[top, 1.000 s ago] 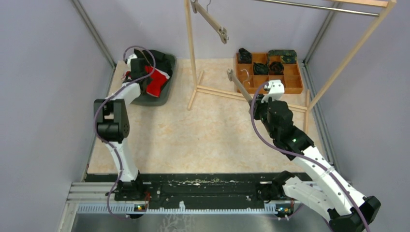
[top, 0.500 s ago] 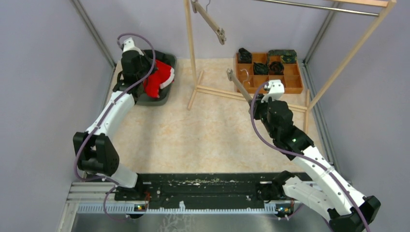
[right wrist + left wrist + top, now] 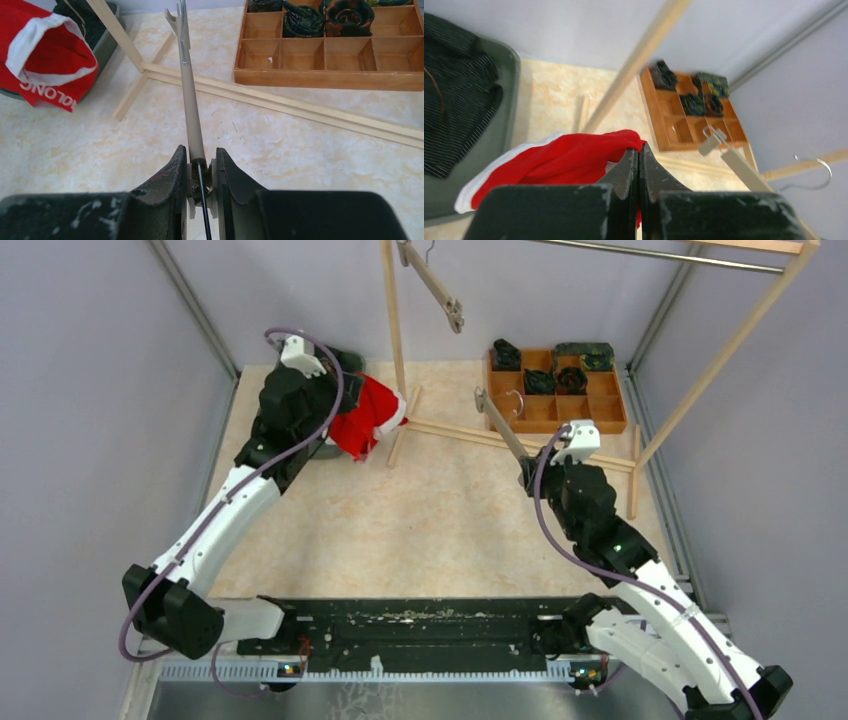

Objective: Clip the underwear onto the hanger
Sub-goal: Place the underwear at the center of the board.

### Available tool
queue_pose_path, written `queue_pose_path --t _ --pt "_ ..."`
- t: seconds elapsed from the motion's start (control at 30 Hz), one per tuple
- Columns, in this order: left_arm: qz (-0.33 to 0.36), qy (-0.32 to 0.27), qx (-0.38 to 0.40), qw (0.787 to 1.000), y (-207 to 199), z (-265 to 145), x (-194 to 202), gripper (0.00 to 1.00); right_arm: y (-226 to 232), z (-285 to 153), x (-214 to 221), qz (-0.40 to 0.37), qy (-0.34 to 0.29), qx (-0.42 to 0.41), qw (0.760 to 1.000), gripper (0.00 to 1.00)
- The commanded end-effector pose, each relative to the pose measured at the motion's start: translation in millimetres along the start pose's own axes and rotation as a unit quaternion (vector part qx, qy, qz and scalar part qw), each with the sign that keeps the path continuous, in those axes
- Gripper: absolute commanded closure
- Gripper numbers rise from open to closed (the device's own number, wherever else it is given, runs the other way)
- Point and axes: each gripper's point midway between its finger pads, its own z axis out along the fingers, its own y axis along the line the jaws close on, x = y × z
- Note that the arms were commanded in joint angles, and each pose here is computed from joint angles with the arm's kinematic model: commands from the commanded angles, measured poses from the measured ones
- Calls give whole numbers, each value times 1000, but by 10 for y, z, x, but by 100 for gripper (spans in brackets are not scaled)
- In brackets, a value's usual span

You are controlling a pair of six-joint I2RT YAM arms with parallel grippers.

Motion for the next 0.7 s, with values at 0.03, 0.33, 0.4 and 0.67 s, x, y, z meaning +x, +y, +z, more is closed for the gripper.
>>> queue_pose_path --t 0.03,0.33,0.4,0.67 --pt "-12 37 30 999 -103 -77 452 100 -55 -89 -127 38 -37 10 999 100" --pt "-49 103 44 993 10 -152 1288 100 -182 -241 -122 43 -46 26 998 100" --pt "-58 114 50 991 1 -154 1443 100 -193 -252 -126 44 -48 28 997 100" --pt "-84 163 80 980 -189 -148 1957 100 -243 -278 -126 42 -50 38 997 100"
